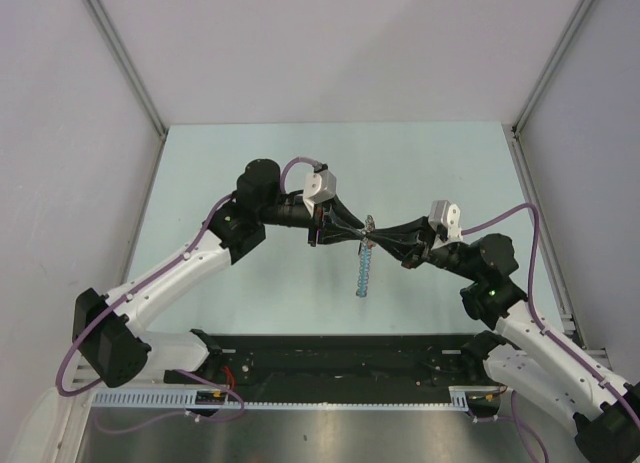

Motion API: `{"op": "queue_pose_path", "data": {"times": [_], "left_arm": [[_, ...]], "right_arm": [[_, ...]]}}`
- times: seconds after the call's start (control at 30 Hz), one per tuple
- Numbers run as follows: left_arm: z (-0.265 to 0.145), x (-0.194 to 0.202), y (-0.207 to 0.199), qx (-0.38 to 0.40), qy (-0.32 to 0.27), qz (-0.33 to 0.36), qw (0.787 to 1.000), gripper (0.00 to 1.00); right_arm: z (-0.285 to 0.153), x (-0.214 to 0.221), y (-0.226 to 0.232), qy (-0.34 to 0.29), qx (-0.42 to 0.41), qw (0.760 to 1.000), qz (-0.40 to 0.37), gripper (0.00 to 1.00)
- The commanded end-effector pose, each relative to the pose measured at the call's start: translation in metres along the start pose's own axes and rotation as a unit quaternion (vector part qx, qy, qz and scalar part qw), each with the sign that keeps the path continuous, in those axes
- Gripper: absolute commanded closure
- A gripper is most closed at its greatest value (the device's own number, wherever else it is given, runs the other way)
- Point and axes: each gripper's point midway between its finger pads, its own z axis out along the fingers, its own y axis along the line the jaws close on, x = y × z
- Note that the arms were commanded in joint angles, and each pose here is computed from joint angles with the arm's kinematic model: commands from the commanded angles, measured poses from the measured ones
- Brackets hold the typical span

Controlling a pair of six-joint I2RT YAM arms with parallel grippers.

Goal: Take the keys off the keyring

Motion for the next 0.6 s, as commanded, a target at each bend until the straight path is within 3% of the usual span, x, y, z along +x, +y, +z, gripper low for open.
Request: {"op": "queue_pose_path", "data": {"times": [0.0,0.1,0.13,0.2,0.43,0.57], "left_arm": [[-0.003,-0.027,-0.006,0.007,-0.024,0.035,0.999,0.72],[-0.003,-0.025,-0.006,0.009,-0.022,0.036,0.999,0.85],[-0.002,-0.025,-0.007,0.01,-0.022,0.035,0.999,0.93],[-0.003,-0.025,-0.006,0.006,-0.022,0.037,0.999,1.0],[-0.004,-0.018,0.001,-0.013,-0.01,0.036,0.999,1.0],[-0.004,-0.015,0.003,-0.018,-0.004,0.046,0.999,1.0]], "right_arm": [[0.002,-0.016,0.0,-0.025,0.0,0.999,-0.027,1.0],[0.001,-0.014,-0.001,-0.023,0.003,0.999,-0.026,1.0],[0.001,-0.013,-0.001,-0.02,0.003,0.999,-0.026,1.0],[0.001,-0.007,-0.002,-0.01,0.005,1.0,-0.023,1.0],[-0.003,0.003,-0.01,0.012,0.033,0.999,-0.017,1.0],[-0.006,0.009,-0.012,0.029,0.036,0.998,-0.035,0.92]]}}
